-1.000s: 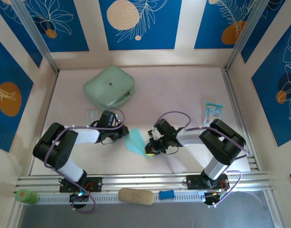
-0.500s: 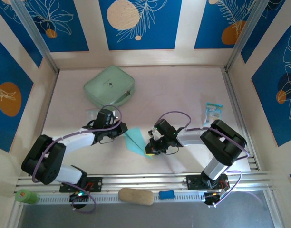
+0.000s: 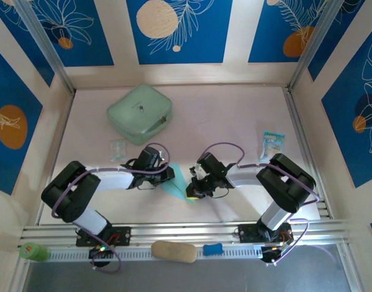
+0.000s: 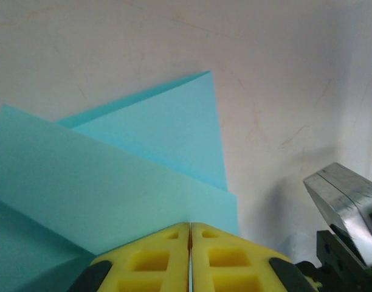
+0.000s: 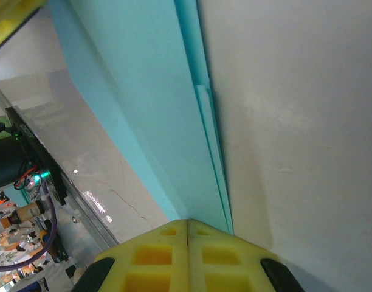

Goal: Fold a paper plane with a square sheet of paper (pick it up from the middle)
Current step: Perform the fourth fold on the wing at the bottom-center of the table.

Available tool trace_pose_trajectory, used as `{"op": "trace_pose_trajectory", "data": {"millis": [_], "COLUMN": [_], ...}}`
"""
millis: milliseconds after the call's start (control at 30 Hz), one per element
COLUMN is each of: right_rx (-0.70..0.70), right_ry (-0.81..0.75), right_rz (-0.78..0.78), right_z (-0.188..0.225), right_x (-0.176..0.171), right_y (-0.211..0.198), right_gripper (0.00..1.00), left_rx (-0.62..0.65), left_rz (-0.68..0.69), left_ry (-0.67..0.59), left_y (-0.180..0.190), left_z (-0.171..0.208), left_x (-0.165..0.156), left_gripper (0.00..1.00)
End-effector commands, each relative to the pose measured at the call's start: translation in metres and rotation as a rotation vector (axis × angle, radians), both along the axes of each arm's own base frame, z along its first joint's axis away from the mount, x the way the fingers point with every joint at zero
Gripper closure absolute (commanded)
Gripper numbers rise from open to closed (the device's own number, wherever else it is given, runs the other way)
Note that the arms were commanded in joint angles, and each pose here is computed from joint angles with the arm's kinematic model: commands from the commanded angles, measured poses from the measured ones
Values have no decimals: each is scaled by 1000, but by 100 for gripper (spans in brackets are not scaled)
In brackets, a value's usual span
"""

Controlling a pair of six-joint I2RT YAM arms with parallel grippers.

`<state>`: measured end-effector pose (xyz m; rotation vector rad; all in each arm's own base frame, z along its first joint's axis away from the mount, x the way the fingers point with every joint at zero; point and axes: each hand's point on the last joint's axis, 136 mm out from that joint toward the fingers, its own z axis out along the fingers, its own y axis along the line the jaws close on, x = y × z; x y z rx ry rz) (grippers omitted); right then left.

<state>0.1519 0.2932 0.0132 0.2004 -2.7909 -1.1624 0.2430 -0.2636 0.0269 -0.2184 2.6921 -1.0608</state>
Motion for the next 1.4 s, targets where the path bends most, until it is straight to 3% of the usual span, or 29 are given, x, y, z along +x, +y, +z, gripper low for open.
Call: {"op": "trace_pose_trajectory", "data": {"millis": [0, 367, 567, 700, 800, 1367], "right_rx": [-106, -40, -51, -80, -87, -22], "right_ry": [62, 25, 4, 30, 60, 97], "right_rz": [-33, -36, -54, -68, -70, -54], "right_z": [-17, 5, 19, 14, 8, 7], "right_x": [-13, -9, -12, -22, -29, -29], "right_y": [-22, -15, -24, -36, -40, -24], "right_gripper": [99, 96, 88, 76, 73, 73], "left_rx": [-18, 35, 43, 52, 53, 58], "left_rz": [2, -1, 1, 8, 7, 13], "left_ry": [-1, 35, 48, 48, 49, 54], "left_y": [-6, 0, 2, 4, 4, 5], "left_z": [0, -17, -22, -23, -23, -23], "left_x": [4, -1, -3, -3, -3, -4], "left_gripper": [92, 94, 94, 94, 95, 95]}}
